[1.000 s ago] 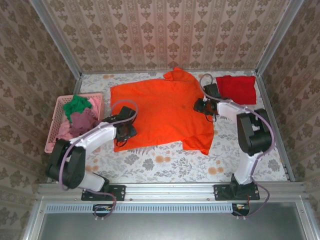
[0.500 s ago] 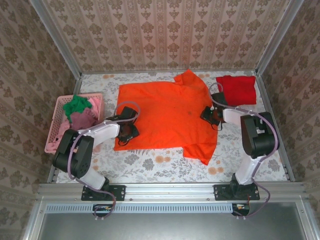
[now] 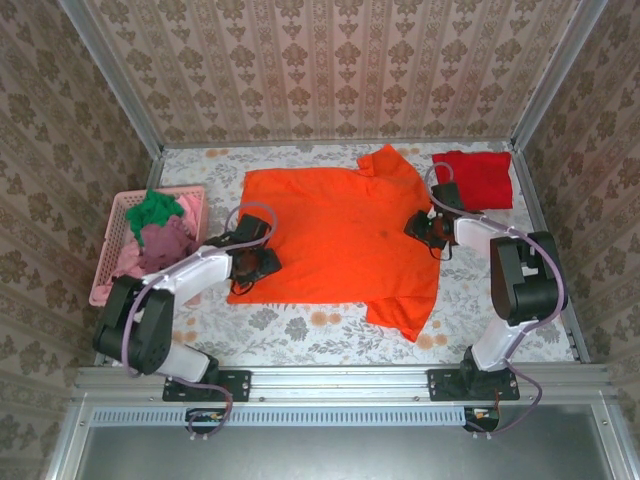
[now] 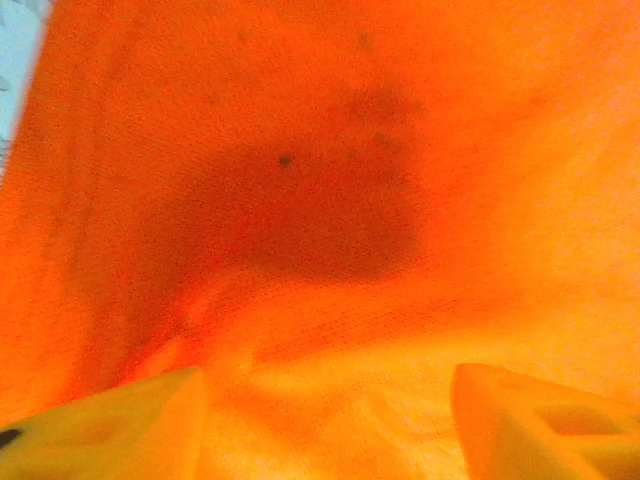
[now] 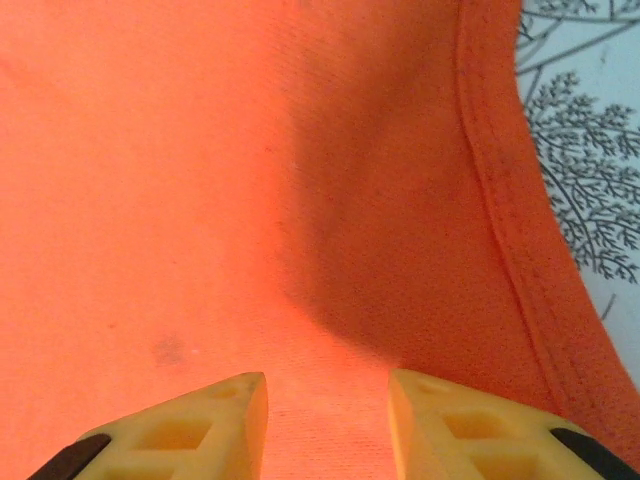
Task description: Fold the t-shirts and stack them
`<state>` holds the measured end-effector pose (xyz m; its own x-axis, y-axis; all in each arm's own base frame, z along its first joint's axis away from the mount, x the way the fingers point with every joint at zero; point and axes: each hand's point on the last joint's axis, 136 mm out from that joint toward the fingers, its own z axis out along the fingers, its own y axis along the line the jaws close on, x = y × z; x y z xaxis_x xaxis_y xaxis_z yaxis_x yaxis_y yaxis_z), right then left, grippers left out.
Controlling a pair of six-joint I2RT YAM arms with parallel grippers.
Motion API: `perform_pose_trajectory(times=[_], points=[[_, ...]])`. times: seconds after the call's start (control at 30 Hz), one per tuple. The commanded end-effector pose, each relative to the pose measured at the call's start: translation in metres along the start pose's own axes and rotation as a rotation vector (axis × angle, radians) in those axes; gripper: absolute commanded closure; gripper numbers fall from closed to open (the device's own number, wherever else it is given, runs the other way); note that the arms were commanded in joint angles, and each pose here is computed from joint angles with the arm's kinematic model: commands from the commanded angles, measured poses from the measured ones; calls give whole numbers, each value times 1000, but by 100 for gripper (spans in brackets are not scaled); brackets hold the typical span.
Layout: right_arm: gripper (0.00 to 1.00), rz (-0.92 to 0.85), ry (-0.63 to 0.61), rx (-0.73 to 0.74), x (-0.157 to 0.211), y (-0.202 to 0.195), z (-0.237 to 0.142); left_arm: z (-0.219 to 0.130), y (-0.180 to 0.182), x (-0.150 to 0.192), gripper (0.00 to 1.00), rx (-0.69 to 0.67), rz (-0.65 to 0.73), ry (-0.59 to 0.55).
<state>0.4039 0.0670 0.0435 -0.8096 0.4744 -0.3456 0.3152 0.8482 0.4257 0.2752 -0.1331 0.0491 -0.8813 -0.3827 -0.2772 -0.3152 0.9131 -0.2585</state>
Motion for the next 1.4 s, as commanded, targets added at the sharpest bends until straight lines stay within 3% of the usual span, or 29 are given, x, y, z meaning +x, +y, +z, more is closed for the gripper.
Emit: perform_pose_trajectory(times=[0.0, 0.2, 0.37, 0.5, 0.83, 1.37], points=[[61, -23, -38, -68, -14, 21, -16, -30, 17, -3, 27, -47, -27, -52], [53, -3, -76, -122, -9, 29, -45, -44, 57, 31, 28, -41, -225, -40], [51, -4, -79, -157, 6, 32, -66, -38, 85, 39, 36, -21, -432, -17], [51, -5, -87, -151, 9, 29, -72, -30, 85, 34, 42, 26, -524, -22], [51, 5, -76, -145, 15, 25, -69, -15, 90, 32, 56, -5, -616, 12], [51, -8, -117, -120, 13, 21, -91, -1, 104, 46, 62, -54, -668, 44]])
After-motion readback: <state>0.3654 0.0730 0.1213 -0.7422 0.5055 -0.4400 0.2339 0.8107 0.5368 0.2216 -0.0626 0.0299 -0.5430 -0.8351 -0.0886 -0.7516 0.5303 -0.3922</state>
